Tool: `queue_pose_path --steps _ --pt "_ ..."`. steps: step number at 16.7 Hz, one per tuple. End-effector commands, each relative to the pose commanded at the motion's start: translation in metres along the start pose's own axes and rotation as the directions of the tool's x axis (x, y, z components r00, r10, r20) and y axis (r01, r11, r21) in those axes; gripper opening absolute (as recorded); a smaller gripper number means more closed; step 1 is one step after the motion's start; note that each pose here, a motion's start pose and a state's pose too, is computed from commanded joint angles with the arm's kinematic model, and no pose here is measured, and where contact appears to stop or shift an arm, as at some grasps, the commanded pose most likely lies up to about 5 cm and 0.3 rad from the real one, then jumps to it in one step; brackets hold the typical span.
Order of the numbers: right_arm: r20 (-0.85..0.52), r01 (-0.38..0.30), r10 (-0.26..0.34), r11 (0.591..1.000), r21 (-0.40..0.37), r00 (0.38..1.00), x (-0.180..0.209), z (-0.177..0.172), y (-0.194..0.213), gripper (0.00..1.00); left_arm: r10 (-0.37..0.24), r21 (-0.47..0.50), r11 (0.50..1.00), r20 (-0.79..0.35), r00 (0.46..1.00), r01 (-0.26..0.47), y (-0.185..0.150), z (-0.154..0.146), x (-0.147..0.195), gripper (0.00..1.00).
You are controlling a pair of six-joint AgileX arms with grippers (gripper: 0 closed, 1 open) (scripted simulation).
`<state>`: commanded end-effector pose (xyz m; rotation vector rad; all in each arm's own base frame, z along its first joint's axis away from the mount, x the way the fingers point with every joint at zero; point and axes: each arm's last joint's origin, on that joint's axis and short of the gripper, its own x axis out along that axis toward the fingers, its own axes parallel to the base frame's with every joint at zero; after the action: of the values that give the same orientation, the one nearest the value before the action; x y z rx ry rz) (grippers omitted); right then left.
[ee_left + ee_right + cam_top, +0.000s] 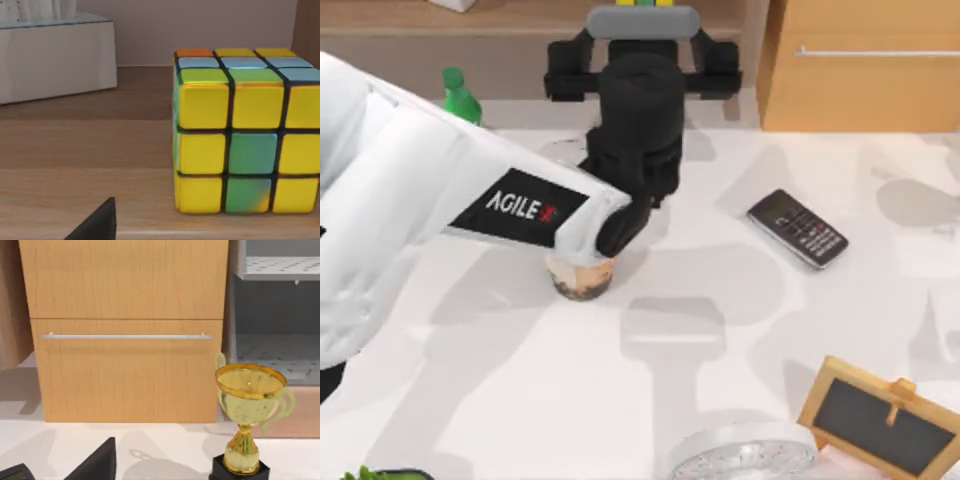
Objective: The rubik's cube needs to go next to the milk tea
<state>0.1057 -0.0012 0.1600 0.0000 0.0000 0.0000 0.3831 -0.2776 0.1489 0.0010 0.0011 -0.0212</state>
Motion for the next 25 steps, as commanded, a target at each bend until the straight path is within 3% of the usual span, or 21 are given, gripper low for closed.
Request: queue_pose_path --steps 8,13,18,23,25 --pt "0.000 0.000 0.000 1.000 0.000 1.000 0.000 0.000 0.000 1.00 0.001 0.000 1.000 0.001 1.000 -0.001 0.000 0.006 0.003 1.00" --pt "0.000 0.000 0.000 1.000 0.000 1.000 0.000 0.000 0.000 1.00 0.001 -0.001 1.000 0.006 1.000 -0.001 0.001 0.021 0.029 1.00" --pt "0.000 0.000 0.000 1.000 0.000 1.000 0.000 0.000 0.000 1.00 0.002 -0.002 1.000 0.004 1.000 -0.002 0.000 0.005 0.058 1.00" --pt "0.000 0.000 0.000 1.000 0.000 1.000 0.000 0.000 0.000 1.00 0.001 -0.001 1.000 0.001 1.000 -0.001 0.000 -0.001 0.060 1.00" --pt "0.000 0.000 0.000 1.000 0.000 1.000 0.000 0.000 0.000 1.00 0.001 -0.001 1.000 0.001 1.000 -0.001 0.000 -0.001 0.060 0.85"
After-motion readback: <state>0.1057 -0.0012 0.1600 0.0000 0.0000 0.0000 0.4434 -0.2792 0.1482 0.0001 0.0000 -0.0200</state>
